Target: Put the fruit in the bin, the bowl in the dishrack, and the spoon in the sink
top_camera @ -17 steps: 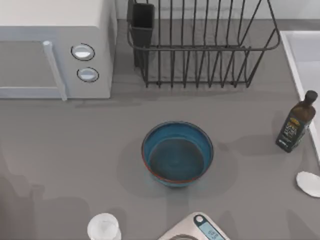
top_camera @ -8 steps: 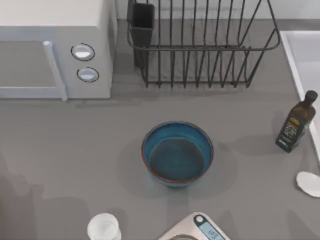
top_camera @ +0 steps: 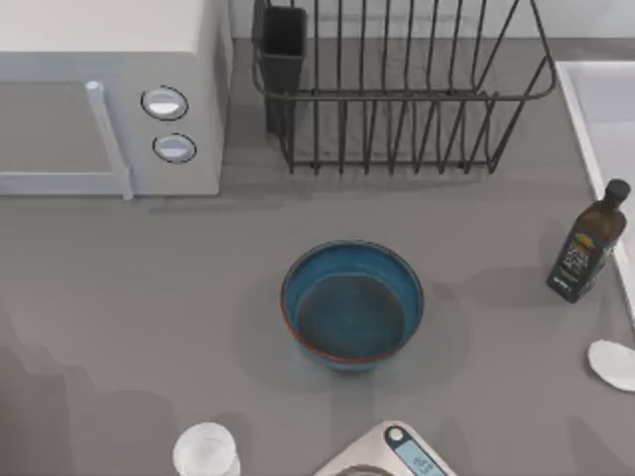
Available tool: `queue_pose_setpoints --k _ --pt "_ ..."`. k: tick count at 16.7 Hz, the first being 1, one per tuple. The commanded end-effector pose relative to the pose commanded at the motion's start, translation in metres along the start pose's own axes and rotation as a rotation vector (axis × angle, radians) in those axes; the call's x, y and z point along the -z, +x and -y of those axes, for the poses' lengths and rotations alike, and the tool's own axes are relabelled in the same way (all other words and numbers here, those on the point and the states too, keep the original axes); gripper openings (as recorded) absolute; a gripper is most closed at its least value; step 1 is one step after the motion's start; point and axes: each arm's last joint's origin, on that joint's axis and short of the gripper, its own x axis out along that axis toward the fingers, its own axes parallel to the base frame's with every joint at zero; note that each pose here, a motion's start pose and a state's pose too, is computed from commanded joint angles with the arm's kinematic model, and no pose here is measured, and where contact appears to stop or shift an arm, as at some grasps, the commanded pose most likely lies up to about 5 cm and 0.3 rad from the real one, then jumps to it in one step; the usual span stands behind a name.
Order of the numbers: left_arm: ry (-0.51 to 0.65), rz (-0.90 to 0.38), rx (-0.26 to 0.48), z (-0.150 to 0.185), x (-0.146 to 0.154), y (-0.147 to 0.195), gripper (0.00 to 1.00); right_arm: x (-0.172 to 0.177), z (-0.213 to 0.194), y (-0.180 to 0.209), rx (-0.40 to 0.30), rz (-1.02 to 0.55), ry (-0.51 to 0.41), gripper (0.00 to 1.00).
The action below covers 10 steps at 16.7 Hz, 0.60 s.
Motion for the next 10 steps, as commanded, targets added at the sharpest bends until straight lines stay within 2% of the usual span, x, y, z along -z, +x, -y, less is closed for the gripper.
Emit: queue_pose_setpoints --k 8,10 --pt "0.002 0.001 0.002 0.0 0.0003 -0.0003 1.0 0.0 0.0 0.0 0.0 0.0 0.0 1.0" --pt "0.039 0.013 0.029 -0.0015 0.0043 -0.0018 1.0 0.0 0.0 0.0 0.0 0.0 0.0 1.0"
